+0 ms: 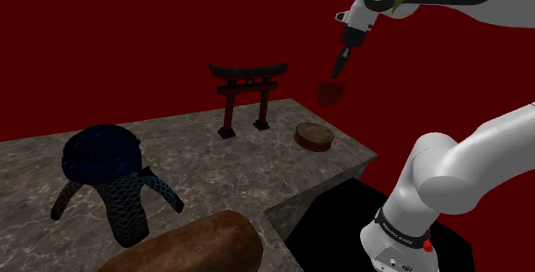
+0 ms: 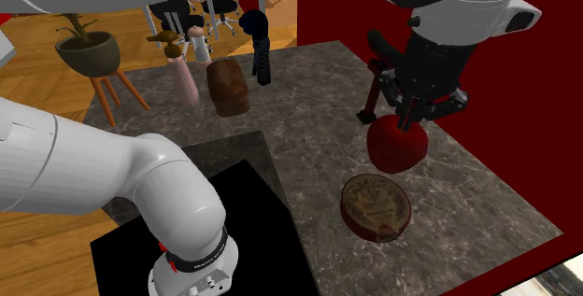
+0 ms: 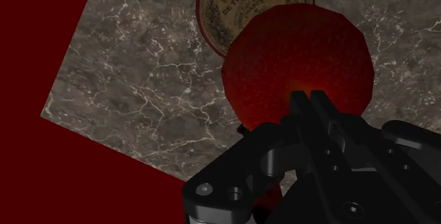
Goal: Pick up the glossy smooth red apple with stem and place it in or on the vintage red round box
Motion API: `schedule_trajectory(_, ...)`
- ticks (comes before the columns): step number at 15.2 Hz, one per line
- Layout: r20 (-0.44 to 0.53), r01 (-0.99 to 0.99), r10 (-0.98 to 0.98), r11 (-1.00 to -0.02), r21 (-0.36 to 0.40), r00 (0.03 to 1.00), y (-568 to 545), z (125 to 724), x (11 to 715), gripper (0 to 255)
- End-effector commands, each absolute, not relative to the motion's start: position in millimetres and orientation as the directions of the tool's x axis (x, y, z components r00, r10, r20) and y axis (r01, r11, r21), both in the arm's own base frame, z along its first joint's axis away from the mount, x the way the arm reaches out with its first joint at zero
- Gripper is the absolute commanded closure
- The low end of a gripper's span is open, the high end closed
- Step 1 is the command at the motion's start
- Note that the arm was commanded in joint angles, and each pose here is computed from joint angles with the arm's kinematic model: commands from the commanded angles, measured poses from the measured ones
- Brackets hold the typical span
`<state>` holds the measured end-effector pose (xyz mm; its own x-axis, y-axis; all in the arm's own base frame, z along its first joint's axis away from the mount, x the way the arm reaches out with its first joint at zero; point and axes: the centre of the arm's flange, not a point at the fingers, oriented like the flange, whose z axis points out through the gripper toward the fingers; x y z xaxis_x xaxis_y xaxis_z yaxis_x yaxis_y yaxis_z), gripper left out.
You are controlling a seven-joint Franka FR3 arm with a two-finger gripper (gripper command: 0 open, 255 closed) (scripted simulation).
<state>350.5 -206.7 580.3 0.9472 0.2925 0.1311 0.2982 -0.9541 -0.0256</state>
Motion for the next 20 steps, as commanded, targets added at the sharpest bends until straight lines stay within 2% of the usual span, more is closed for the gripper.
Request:
schedule_trajectory(1, 0.131, 0.298, 0.293, -0.954, -0.024, 0.947, -214.8, 574.7, 354.6, 255)
schedule_trajectory(20, 0.131, 0.298, 0.293, -0.954, -0.024, 0.947, -214.8, 474.4, 354.6, 255)
